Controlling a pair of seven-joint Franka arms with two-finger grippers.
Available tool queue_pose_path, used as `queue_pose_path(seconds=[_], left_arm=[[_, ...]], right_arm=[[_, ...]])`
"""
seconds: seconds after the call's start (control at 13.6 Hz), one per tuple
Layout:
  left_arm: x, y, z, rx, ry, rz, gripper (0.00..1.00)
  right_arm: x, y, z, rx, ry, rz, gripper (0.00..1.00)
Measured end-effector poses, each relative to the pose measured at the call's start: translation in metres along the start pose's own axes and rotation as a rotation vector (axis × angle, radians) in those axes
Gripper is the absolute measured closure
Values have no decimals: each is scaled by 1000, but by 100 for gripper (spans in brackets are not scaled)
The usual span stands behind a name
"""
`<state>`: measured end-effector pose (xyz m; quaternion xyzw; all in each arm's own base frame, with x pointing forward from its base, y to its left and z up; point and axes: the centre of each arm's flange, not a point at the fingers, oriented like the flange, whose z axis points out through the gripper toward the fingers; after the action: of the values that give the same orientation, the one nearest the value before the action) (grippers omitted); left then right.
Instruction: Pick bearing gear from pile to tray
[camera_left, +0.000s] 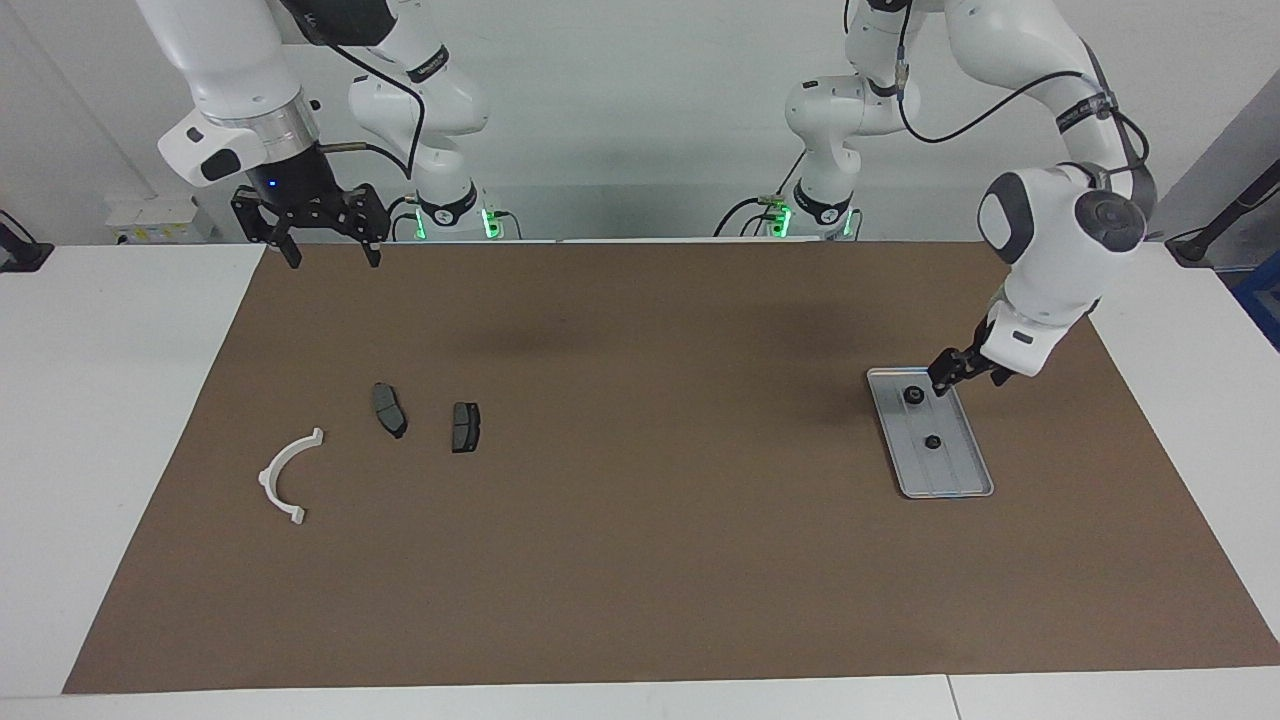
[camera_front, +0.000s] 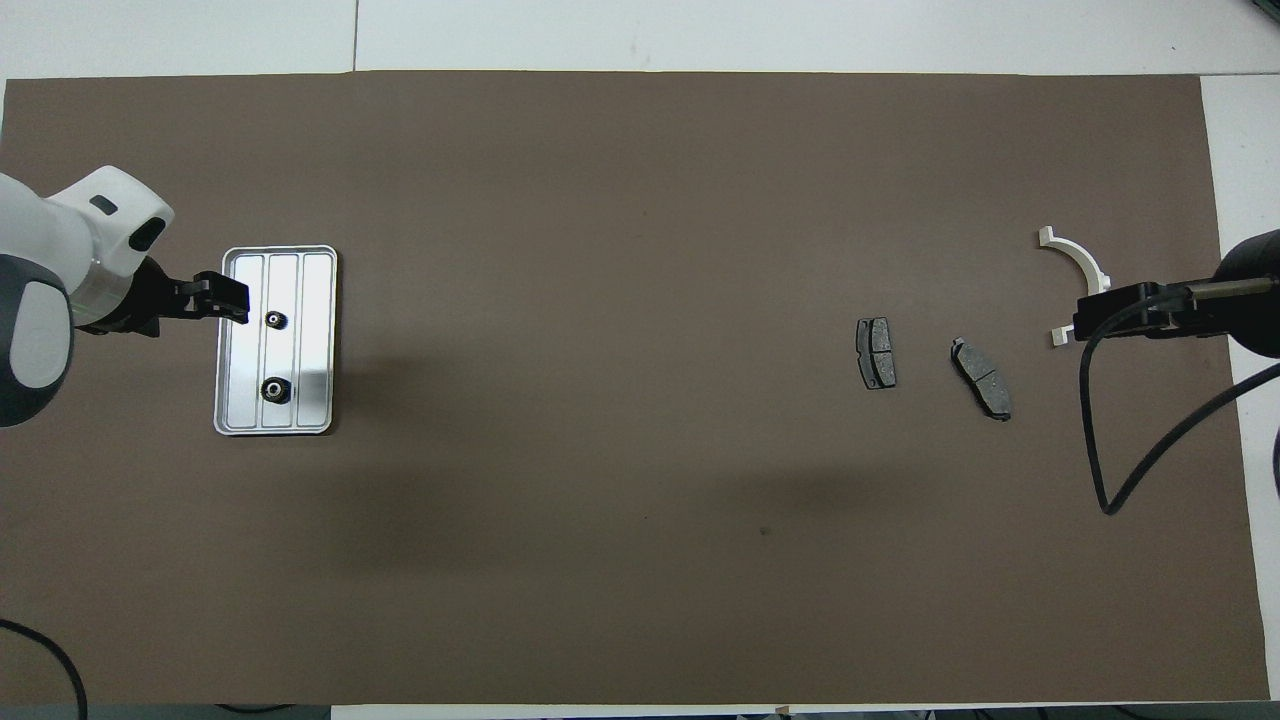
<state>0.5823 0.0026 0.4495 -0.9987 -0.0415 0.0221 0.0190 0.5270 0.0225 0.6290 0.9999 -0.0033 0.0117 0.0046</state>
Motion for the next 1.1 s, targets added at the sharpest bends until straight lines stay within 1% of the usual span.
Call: queue_pose_path(seconds=[0.15,0.29,0.81,1.1], left_arm=[[-16,-2,-27,2,-17,-1,0],[-25,-3,-42,2,-14,-1,0],[-28,14,-49,2,-2,27,0],[-27,13,-74,1,13,25,0]], right_arm=[[0,0,0,0,0,0,0],[0,0,0,0,1,0,0],[0,0,-2,0,3,-1,0],[0,0,-2,0,3,-1,0]])
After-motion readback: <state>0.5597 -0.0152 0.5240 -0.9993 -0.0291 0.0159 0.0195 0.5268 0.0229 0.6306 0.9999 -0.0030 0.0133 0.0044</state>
